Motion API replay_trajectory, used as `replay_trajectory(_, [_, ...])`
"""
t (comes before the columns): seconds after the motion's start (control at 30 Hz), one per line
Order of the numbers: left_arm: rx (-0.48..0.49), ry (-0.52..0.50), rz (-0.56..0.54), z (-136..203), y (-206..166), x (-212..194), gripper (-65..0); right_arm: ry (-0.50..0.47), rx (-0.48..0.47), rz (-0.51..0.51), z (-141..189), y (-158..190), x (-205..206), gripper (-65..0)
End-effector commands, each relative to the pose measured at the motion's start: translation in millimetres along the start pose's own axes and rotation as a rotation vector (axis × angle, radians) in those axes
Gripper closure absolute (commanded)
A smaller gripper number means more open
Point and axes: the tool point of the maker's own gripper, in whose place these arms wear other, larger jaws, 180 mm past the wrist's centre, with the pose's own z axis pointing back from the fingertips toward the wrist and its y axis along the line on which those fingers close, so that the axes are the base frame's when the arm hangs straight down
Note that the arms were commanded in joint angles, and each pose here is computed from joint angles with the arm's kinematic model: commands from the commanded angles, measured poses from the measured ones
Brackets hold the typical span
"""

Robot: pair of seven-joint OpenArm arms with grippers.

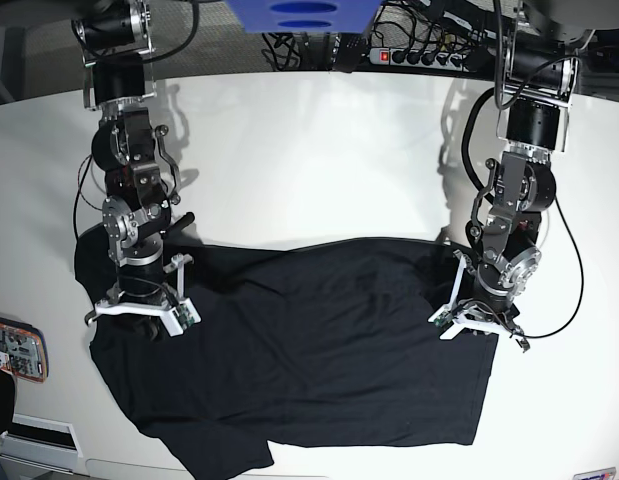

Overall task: Fold the T-shirt properly
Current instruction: 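Lift the shoulder corners and pull them toward the hem, then drag the held shoulders back toward the collar side, flattening the shirt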

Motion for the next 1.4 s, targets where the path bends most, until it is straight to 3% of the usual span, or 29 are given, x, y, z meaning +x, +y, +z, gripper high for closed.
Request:
replay_trajectory(0.0, [0.050, -0.020, 0.008, 1, 21, 6, 0.0, -0.008, -0.028, 0.001, -4, -12, 2, 0.0])
replay_trajectory(0.4, [0.027, 0.079, 0.017, -17, 29, -29, 0.0, 0.123, 0.056, 0.019, -32, 16, -40, 0.0])
replay_trajectory(0.53, [0.096, 0.111, 0.076, -13, 49, -49, 0.0, 0.162, 0.085, 0.023, -35, 27, -55, 0.0])
replay_trajectory(0.63, [0.148, 0.080, 0.112, -11, 63, -52, 0.0, 0.174, 0.092, 0.026, -36, 30, -59, 0.0])
replay_trajectory(0.8, [0.163, 0.056, 0.137, -7, 65, -64, 0.0, 0.185, 0.077, 0.012, -36, 23, -64, 0.0])
replay_trajectory(1.17, [0.134, 0.029, 0.113, -11, 53, -50, 0.0, 0.214, 0.072, -0.006, -37, 20, -75, 0.0])
replay_trajectory(1.37, [0.121, 0.022, 0.093, -12, 47, -46, 0.0, 0.166, 0.002, -0.028, -60, -20, -44, 0.0])
